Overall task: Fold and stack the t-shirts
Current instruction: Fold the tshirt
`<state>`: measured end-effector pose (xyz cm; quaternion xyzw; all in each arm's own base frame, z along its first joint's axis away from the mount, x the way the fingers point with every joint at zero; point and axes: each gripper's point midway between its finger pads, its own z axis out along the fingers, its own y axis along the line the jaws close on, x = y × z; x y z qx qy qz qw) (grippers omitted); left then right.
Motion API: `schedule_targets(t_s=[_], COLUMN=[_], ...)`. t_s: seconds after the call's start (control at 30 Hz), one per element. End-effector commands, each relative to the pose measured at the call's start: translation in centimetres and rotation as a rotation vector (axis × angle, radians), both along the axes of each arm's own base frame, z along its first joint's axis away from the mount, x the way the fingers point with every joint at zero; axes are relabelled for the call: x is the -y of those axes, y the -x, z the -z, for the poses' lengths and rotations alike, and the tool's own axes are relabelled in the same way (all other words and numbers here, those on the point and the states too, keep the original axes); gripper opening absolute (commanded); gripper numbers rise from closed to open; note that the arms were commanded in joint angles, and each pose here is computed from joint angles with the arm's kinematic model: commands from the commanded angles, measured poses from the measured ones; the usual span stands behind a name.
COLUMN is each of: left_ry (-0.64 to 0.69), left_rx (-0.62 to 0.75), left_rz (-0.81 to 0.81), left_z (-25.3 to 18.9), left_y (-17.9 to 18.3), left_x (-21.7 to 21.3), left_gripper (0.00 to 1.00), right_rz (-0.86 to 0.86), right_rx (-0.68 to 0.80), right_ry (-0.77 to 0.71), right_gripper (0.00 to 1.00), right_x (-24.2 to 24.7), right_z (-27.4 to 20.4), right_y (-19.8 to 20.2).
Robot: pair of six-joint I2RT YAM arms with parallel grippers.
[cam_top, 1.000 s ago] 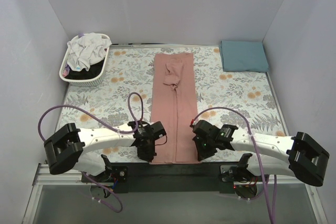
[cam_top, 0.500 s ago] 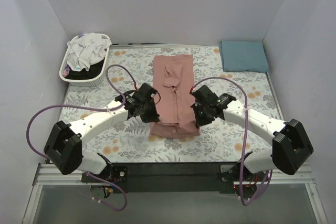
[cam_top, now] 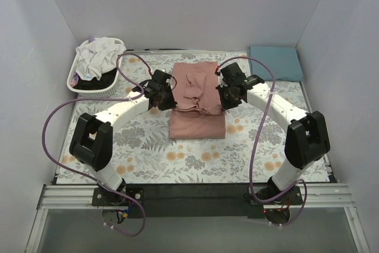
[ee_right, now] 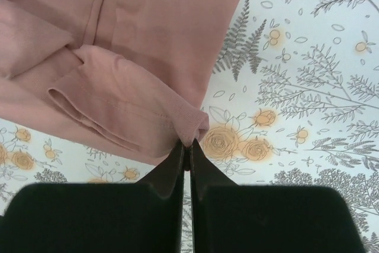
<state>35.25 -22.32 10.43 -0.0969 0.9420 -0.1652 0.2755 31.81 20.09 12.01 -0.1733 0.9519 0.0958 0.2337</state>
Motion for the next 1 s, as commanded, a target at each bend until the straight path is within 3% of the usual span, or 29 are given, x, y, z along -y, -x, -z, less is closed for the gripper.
schedule_targets(t_s=[0.0, 0.37, 0.8, 0.9, 0.97], left_ry=[0.017, 0.03, 0.005, 0.005, 0.007], left_rx=[0.098, 0.069, 0.035, 0.037, 0.042], left_rz=[-0.001, -0.029, -0.071, -0.065, -0.061], left_z=[-2.2, 0.5, 3.3, 3.3, 3.0], left_y=[-3.4, -7.5, -8.1, -8.2, -8.2], left_x=[-0.3, -1.1, -1.8, -1.7, -1.7], left_gripper=[0.0, 0.0, 0.0, 0.05, 0.19], right_rz=[-0.013, 0.005, -0.003, 0.006, 0.011], right_rx=[0.046, 0.014, -0.011, -0.01, -0.002], right_ry=[-0.011, -0.001, -0.016, -0.01, -0.014], right_gripper=[0.01, 0.01, 0.01, 0.09, 0.23], right_x=[0.0, 0.4, -0.4, -0.3, -0.2], right_z=[-1.4, 0.8, 3.9, 4.1, 3.7], right_y=[-2.5, -6.8, -9.2, -9.4, -9.3])
